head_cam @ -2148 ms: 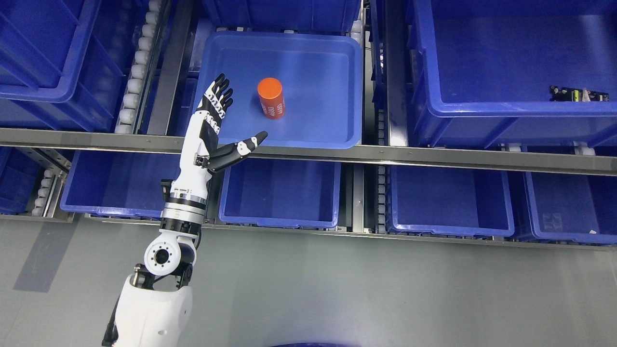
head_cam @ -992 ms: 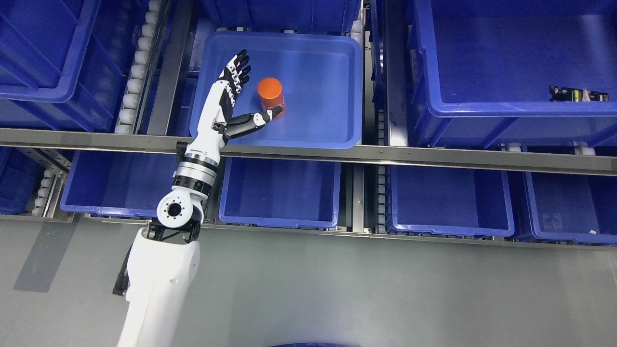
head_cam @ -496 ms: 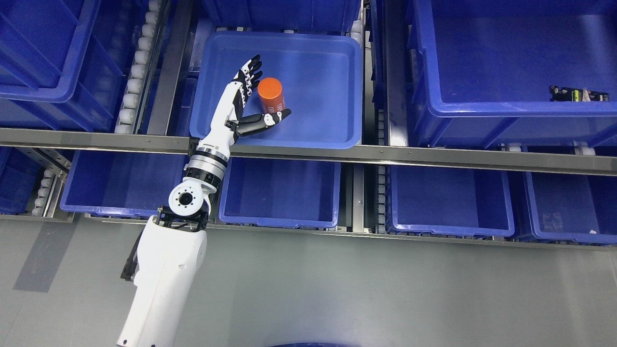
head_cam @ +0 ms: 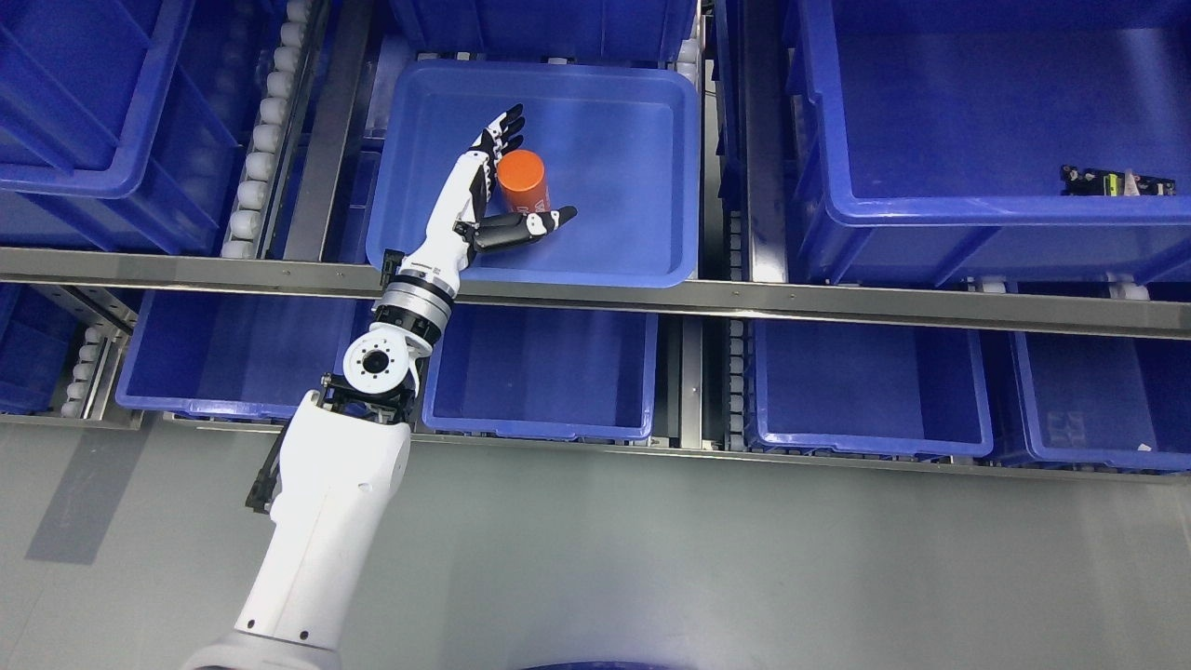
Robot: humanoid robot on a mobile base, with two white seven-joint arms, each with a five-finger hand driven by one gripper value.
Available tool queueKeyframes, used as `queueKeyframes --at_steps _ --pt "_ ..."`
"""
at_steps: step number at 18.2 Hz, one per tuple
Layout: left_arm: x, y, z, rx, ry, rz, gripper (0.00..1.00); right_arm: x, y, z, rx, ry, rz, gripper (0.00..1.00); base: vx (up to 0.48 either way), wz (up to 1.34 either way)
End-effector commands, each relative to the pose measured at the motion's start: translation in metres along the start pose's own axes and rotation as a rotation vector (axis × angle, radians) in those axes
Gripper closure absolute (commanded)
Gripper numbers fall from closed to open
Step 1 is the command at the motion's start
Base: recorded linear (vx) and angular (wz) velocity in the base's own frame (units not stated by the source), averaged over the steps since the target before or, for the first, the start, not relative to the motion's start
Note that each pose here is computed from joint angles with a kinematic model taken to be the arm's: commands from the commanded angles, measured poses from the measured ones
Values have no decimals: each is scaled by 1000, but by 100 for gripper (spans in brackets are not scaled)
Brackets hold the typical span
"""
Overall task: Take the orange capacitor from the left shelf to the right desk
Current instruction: 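Close the left hand around the orange capacitor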
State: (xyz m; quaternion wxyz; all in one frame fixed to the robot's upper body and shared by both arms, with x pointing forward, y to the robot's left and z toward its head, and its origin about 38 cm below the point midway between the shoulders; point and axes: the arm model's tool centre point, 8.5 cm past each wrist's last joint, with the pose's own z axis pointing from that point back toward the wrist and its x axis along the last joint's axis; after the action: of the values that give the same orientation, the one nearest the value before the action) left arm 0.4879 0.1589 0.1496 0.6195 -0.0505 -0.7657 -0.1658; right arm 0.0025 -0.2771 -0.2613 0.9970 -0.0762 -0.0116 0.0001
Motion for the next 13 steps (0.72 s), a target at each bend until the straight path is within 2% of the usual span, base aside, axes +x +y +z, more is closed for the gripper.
queueKeyframes --at_steps 1,3,7,10,12,13 --pt "-23 -5 -2 -39 75 -41 5 -8 -11 -1 -17 4 -5 0 0 0" --pt "-23 -5 -2 -39 75 -41 10 -8 -11 -1 -17 4 -5 0 0 0" --pt "-26 -1 -2 -26 81 -34 32 -8 -11 -1 -17 4 -5 0 0 0" --pt "-27 1 -1 -22 82 -33 44 -8 -11 -1 -17 4 -5 0 0 0" --pt "-26 6 -1 -6 80 -27 53 -8 -11 -1 -17 4 -5 0 0 0" --pt "-25 9 -1 1 64 -26 63 -8 -11 -1 -17 4 -5 0 0 0"
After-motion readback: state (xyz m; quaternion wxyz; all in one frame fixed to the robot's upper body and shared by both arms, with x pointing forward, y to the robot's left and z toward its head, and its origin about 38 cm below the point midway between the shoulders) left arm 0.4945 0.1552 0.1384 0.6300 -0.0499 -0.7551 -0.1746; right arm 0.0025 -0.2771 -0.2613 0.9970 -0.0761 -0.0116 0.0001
